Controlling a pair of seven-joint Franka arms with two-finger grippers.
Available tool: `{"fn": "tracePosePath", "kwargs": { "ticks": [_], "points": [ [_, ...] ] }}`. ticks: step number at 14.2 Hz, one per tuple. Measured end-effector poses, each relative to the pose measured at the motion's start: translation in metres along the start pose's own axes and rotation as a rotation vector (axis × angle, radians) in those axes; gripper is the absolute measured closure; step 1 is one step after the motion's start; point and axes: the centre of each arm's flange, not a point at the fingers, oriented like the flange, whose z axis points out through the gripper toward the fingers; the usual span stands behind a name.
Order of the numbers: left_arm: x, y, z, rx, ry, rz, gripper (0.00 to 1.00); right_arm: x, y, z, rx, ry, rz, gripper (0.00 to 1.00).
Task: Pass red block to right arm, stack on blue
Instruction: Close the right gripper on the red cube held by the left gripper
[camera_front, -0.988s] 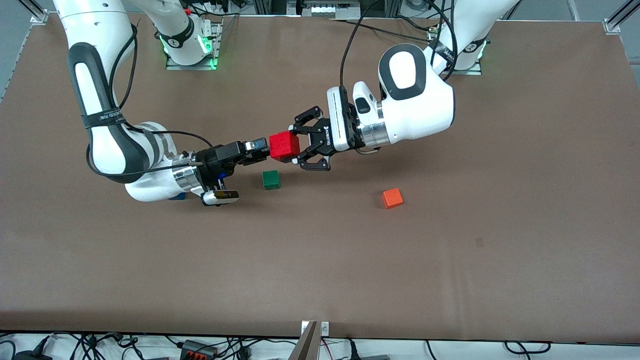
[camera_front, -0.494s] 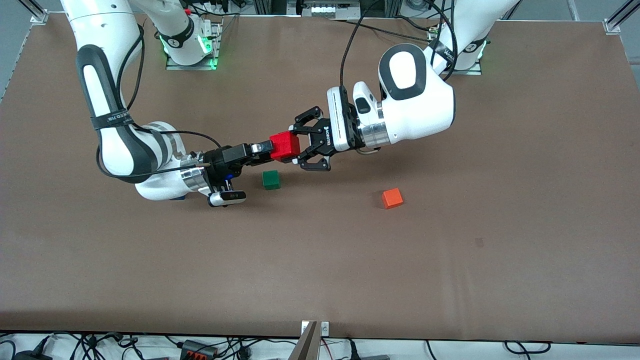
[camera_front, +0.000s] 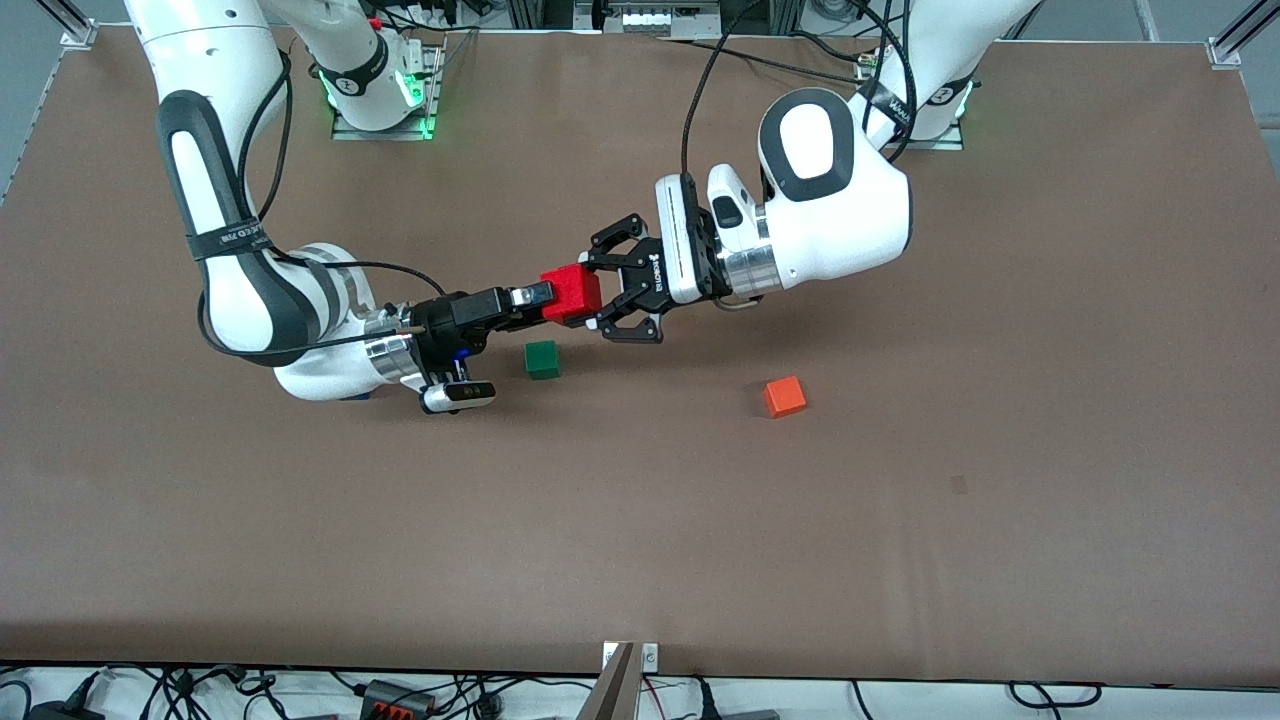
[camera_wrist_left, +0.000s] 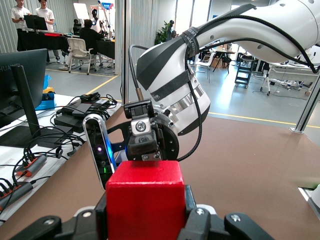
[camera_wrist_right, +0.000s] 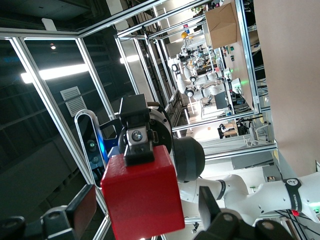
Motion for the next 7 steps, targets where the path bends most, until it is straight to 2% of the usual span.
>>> {"fn": "tracePosePath", "kwargs": {
  "ticks": [3, 4, 5, 7],
  "points": [
    [0.0, -0.0001, -0.0001, 0.0, 0.0, 0.001, 0.44, -0.0003, -0.0002, 0.0035, -0.001, -0.005, -0.003, 0.11],
    [-0.0001, -0.0002, -0.0002, 0.0, 0.0, 0.001, 0.44, 0.0, -0.0021, 0.0046, -0.001, -0.007, -0.015, 0.18],
    [-0.0001, -0.0004, -0.0004, 0.001, 0.0, 0.001, 0.44, 0.0004, -0.0044, 0.0056, -0.001, -0.009, -0.042, 0.18],
    [0.0021, -0.001, -0.0012, 0.003, 0.004, 0.003, 0.44, 0.0008, -0.0047, 0.0069, -0.002, -0.011, -0.089, 0.37]
  ]
}}
